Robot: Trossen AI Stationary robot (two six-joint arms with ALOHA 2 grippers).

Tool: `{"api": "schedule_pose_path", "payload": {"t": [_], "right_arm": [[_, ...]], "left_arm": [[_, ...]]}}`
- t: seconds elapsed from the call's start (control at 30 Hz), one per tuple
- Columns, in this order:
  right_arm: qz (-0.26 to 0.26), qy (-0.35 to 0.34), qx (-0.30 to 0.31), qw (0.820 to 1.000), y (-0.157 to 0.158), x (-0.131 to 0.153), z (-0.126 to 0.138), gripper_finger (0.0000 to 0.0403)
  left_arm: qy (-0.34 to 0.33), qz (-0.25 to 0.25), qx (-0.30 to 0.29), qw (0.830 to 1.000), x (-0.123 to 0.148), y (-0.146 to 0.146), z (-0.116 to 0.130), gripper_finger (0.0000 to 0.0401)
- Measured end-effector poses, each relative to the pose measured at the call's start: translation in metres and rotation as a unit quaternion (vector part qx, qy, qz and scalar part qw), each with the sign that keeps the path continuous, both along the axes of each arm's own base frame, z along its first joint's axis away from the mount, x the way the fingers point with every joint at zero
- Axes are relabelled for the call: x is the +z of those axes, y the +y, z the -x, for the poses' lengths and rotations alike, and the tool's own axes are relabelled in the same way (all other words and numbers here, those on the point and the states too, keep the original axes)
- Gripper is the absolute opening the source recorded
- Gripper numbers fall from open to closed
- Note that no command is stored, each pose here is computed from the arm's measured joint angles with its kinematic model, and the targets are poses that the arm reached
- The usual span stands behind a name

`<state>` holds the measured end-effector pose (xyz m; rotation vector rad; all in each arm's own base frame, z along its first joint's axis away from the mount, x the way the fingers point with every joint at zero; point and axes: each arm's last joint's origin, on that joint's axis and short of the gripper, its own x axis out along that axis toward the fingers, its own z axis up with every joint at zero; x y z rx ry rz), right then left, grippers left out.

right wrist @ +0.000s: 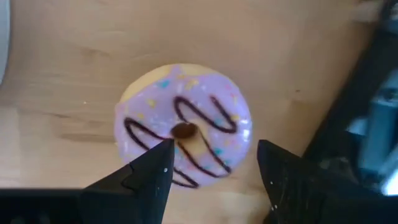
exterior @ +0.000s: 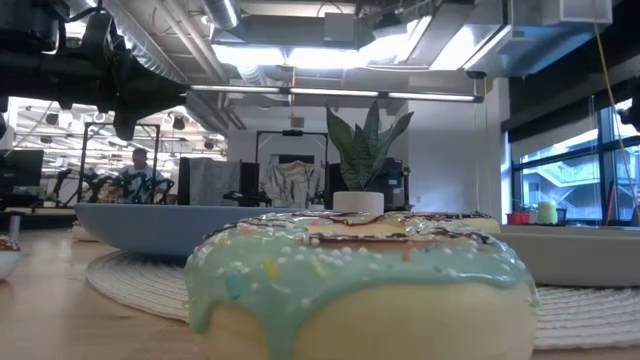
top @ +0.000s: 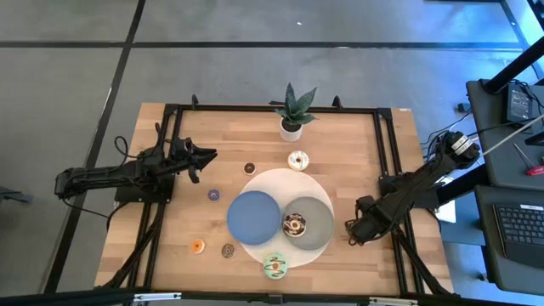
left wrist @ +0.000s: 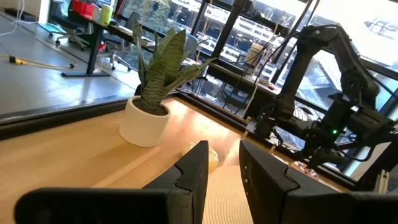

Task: Pick & Place donuts
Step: Put the large purple donut on the gray plate

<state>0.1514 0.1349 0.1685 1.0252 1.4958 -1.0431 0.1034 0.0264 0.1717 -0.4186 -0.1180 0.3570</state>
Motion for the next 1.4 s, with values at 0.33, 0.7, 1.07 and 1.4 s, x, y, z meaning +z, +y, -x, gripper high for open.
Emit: {"api": "schedule_pose_path", "payload": {"t": [0.33,0.7,1.07,1.4], "right_arm": [[-0.022,0.043,0.003,0.999,-0.006,-0.018,0.011,0.0231],[-0.046,0.025,0.014,0.999,-0.008,-0.031,0.013,0.0181],[-0.055,-0.005,0.052,0.997,0.001,-0.013,0.002,0.0109],[-0.024,-0.142,0.111,0.983,0.007,0.027,-0.034,0.0105]], "left_arm": [[-0.002,0.004,0.0,1.0,0.0,0.0,0.0,0.0086],[-0.002,0.004,0.0,1.0,0.0,0.0,0.0,0.0086],[-0.002,0.005,0.0,1.0,0.0,0.0,0.0,0.0086],[-0.002,0.005,0.01,1.0,0.0,0.001,0.0,0.0086]]}}
